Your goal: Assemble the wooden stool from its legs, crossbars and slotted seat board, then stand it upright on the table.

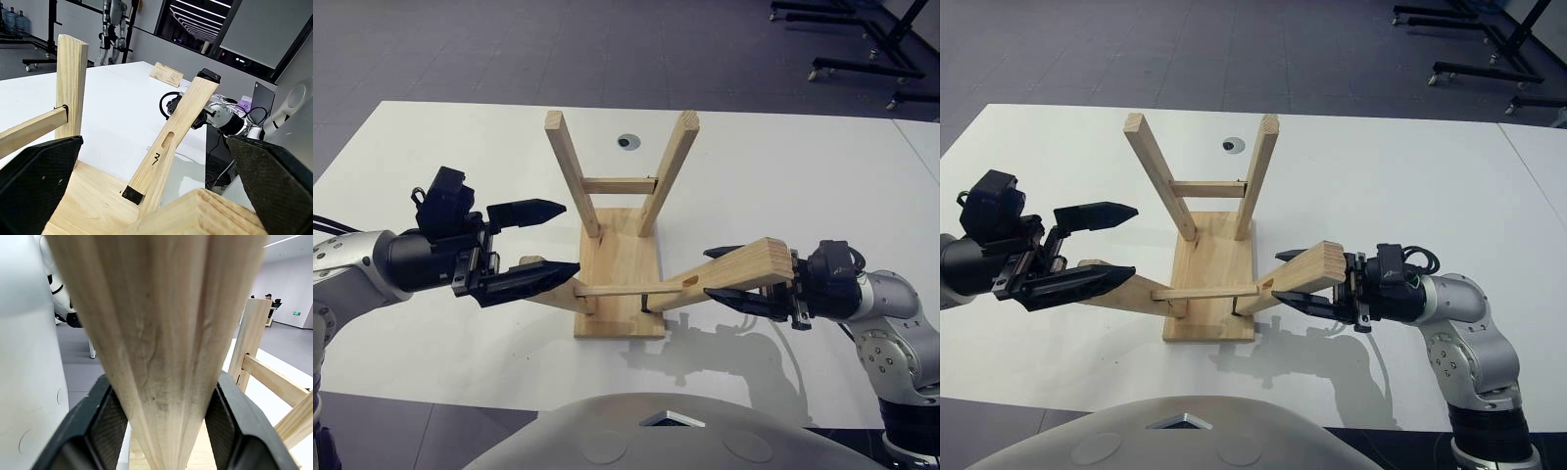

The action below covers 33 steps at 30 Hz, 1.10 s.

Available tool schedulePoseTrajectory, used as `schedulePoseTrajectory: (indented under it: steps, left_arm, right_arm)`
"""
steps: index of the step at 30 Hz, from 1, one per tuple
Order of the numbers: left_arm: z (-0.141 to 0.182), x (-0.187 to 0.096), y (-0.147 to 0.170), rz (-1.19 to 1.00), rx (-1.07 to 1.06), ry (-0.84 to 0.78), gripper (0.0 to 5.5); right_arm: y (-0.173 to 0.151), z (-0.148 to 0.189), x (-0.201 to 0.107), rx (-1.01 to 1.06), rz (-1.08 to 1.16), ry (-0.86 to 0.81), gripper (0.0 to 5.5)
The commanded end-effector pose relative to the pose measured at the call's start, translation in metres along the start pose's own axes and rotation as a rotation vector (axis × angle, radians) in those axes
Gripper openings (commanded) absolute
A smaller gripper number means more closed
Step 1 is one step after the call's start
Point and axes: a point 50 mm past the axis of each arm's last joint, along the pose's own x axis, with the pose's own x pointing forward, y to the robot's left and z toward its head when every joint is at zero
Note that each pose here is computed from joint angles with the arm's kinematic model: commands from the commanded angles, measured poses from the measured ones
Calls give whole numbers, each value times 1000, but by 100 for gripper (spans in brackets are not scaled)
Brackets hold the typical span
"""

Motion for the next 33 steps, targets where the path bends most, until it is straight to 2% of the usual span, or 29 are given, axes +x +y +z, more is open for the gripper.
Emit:
schedulePoseTrajectory:
  steps: [1,21,33]
  left_arm:
    - [-6,2,0,18,-11,24,540]
    - [-12,6,-5,28,-2,-9,540]
    - [-10,5,-4,12,1,-1,540]
  right_arm:
    - [3,-4,2,28,45,41,207]
    - [-10,15,4,-19,76,109,207]
    - [-7,5,10,-57,132,144,206]
